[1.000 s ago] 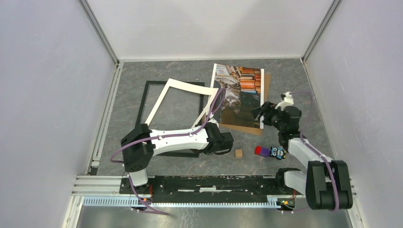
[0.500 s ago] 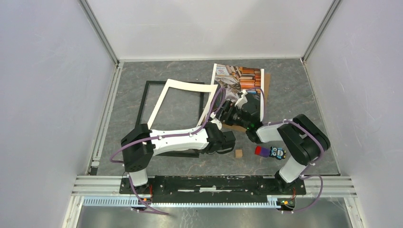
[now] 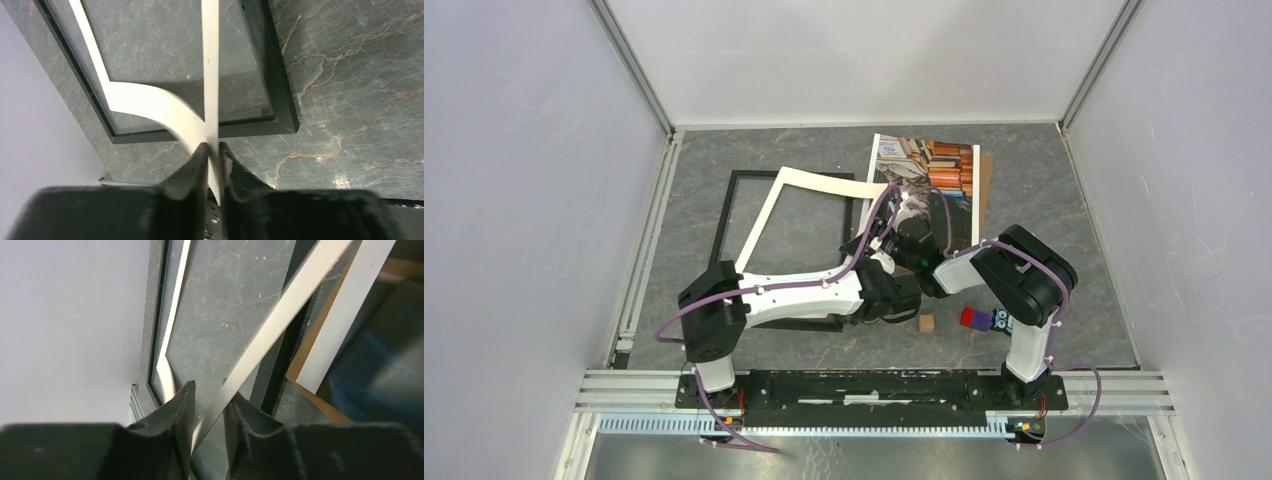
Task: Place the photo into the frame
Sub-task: Place the photo frame item in the photo frame.
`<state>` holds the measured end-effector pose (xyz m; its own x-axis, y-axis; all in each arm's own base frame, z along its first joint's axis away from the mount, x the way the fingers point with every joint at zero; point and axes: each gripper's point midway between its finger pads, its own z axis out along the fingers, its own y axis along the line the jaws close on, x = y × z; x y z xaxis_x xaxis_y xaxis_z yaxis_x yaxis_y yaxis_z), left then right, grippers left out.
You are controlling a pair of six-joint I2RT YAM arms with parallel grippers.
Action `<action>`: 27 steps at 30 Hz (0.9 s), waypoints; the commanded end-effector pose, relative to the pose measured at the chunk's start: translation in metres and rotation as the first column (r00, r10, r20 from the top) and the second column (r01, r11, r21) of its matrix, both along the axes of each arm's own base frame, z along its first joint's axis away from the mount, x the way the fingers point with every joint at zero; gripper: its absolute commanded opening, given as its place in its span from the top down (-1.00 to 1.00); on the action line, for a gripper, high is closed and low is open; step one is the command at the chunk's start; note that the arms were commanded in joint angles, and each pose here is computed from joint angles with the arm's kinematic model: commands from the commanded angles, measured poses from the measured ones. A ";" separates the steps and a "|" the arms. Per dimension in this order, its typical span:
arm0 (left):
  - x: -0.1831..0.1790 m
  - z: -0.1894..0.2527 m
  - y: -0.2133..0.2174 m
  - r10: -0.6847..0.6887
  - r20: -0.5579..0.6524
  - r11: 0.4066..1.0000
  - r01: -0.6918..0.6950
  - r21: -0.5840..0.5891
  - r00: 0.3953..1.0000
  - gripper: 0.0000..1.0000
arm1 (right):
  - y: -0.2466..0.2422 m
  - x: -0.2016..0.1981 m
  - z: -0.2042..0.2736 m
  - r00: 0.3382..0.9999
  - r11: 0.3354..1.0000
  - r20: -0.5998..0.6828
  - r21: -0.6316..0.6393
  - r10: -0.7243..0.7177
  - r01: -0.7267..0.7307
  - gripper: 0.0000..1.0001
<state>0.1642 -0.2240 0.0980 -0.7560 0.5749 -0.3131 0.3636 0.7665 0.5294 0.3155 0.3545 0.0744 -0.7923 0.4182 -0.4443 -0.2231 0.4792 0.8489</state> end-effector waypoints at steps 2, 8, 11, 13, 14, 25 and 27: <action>0.001 0.029 -0.018 -0.040 0.010 0.992 0.041 -0.119 0.999 0.04 | 0.001 0.003 0.013 1.000 0.998 0.009 0.065 -0.027 0.026 0.56; -0.001 0.090 -0.038 -0.116 0.037 0.940 0.121 -0.319 0.993 -0.68 | 0.010 -0.010 0.011 0.994 0.994 0.033 0.009 0.107 -0.107 1.00; 0.005 0.134 -0.042 -0.142 0.111 0.898 0.175 -0.404 0.984 -0.81 | 0.011 -0.012 0.014 0.988 0.989 0.050 -0.015 0.146 -0.146 1.00; 0.013 0.162 -0.042 -0.141 0.168 0.871 0.202 -0.447 0.976 -0.85 | 0.012 -0.013 0.018 0.983 0.984 0.058 -0.021 0.175 -0.174 1.00; 0.017 0.172 -0.042 -0.143 0.188 0.862 0.216 -0.459 0.972 -0.86 | 0.014 -0.014 0.017 0.980 0.981 0.057 -0.030 0.193 -0.192 1.00; 0.068 0.255 -0.049 -0.122 0.426 0.782 0.351 -0.515 0.897 -0.88 | 0.023 0.004 0.014 0.985 0.985 0.022 -0.014 0.172 -0.171 1.00; 0.074 0.261 -0.050 -0.121 0.458 0.783 0.368 -0.501 0.881 -0.89 | 0.027 0.006 0.011 0.984 0.984 0.013 -0.016 0.176 -0.176 1.00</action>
<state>0.2189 -0.2667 0.3246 -0.4888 0.3559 -0.7965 0.4371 0.8901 0.1294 0.3085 0.3701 0.0749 -0.8534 0.2560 -0.4541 -0.3010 0.4692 0.8302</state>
